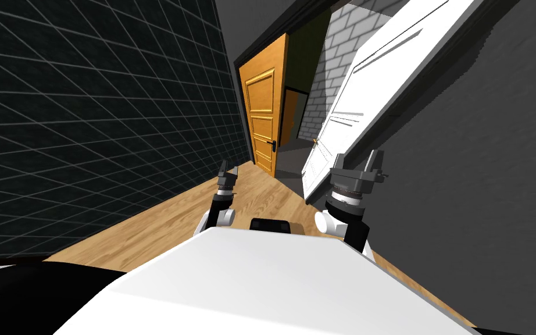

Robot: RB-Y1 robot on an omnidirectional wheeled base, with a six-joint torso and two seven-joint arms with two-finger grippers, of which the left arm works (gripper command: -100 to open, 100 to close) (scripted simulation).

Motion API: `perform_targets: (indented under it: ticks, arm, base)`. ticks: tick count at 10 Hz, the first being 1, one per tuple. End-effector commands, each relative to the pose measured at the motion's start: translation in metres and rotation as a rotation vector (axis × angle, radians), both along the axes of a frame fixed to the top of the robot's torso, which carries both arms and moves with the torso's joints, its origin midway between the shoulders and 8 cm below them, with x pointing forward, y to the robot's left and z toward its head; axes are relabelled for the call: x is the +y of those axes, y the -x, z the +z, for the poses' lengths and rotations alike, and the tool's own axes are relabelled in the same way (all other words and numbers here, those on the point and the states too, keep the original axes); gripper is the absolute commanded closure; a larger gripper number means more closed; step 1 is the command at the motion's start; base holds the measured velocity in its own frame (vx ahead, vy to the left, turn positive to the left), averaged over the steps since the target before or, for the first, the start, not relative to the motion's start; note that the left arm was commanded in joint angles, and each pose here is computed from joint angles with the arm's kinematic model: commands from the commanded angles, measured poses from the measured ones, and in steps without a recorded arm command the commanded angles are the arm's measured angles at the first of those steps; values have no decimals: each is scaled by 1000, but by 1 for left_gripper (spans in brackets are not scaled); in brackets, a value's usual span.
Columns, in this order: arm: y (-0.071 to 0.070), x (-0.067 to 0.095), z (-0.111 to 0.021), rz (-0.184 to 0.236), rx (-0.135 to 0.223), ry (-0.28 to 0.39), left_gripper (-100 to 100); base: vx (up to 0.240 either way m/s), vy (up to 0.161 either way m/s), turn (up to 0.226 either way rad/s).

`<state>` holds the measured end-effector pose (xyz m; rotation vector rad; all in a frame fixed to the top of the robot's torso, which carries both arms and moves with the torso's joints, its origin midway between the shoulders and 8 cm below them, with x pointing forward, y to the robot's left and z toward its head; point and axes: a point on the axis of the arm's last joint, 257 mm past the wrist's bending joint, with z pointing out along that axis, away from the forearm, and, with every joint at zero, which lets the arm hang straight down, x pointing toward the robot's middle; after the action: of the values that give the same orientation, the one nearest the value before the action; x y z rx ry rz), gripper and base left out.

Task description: Push the door open

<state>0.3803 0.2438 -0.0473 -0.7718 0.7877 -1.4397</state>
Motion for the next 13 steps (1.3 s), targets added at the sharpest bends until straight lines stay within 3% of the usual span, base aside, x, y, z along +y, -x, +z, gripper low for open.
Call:
perform_targets:
  ticks: [1, 13]
  arm:
    - [-8, -3, -7, -12, 13, 1, -100]
    - [-57, -38, -62, -107, 111, 4, -100]
  base:
    - [154, 38, -27]
    - [109, 42, -27]
